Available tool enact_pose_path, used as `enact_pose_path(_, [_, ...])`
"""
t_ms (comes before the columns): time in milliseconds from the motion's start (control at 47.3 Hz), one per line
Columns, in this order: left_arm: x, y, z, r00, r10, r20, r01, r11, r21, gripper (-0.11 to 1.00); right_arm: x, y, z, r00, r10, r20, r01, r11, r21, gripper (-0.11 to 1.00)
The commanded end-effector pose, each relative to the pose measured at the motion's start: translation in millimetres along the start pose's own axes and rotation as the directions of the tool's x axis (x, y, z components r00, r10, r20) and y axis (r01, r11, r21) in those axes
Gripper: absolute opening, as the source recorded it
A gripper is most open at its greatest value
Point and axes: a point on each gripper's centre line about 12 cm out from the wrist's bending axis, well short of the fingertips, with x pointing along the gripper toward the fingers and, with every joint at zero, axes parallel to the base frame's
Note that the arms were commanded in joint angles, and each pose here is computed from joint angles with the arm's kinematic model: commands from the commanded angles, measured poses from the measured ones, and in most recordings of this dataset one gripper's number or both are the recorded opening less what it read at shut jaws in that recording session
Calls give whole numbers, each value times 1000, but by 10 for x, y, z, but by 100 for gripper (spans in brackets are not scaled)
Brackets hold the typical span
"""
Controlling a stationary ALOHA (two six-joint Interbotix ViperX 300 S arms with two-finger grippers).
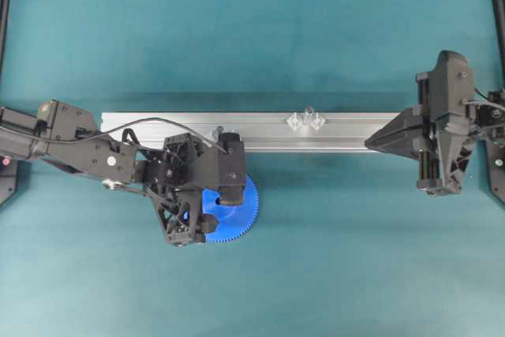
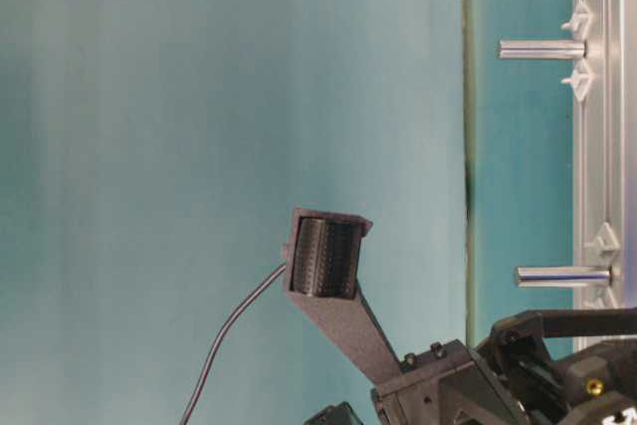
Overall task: Find the location of the shaft and insert the large gear.
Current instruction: 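Close the left gripper on the blue gear's hub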
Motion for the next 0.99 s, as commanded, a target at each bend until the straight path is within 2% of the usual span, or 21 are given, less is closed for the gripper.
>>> enact_pose_path(0, [-35, -49, 119, 999, -11, 35, 11, 1000, 6, 94, -32, 4, 54, 1000, 2, 26, -3, 1000, 10, 2])
enact_pose_path(402, [35, -39, 69, 1000, -6, 11, 6, 1000, -1, 94, -97, 4, 24, 999, 6, 43, -6, 1000, 14, 2])
enact_pose_path(676, [41, -26, 13, 1000, 2, -23, -2, 1000, -3, 94, -144, -3, 2, 998, 6, 56, -9, 999, 46, 2])
enact_pose_path(972, [64, -14, -48, 998, 9, -58, -9, 1000, -3, 94, -199, 0, -1, 997, 10, 76, -13, 999, 44, 2])
